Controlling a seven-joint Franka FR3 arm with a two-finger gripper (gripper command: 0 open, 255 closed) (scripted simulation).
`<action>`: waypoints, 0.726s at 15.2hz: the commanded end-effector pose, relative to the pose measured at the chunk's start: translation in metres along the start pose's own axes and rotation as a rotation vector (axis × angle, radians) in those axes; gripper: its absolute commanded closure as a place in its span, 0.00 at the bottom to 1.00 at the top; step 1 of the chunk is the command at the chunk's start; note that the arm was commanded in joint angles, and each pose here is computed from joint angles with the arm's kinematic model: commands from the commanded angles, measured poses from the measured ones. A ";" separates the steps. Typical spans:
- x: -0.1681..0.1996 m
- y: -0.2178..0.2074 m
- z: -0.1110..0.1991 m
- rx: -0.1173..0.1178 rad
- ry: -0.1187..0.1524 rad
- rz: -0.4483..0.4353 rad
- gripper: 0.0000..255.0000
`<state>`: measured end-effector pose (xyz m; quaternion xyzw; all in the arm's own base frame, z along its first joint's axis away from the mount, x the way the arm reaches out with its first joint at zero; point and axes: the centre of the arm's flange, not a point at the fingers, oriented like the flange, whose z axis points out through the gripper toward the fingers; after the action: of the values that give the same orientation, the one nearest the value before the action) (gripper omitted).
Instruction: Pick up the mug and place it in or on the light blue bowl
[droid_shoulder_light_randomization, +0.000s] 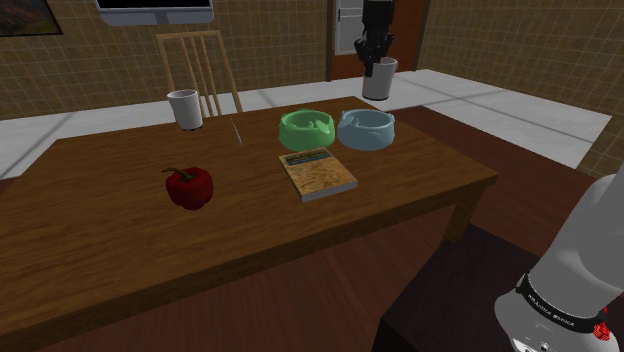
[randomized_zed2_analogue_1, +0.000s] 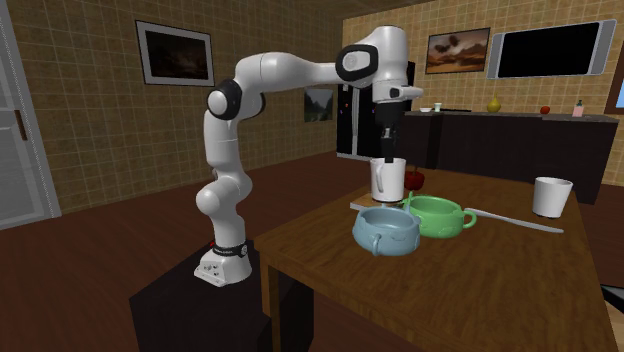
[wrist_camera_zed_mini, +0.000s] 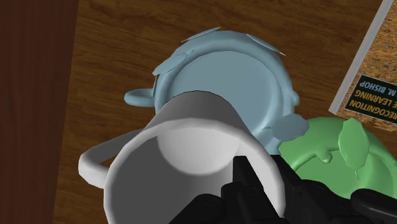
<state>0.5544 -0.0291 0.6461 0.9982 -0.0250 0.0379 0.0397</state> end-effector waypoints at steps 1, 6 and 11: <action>-0.001 -0.002 0.010 0.000 0.001 0.000 1.00; -0.003 -0.004 0.036 0.000 0.001 0.000 1.00; -0.003 -0.004 0.036 0.000 0.001 0.000 1.00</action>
<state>0.5540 -0.0280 0.6094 0.9982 -0.0250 0.0382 0.0397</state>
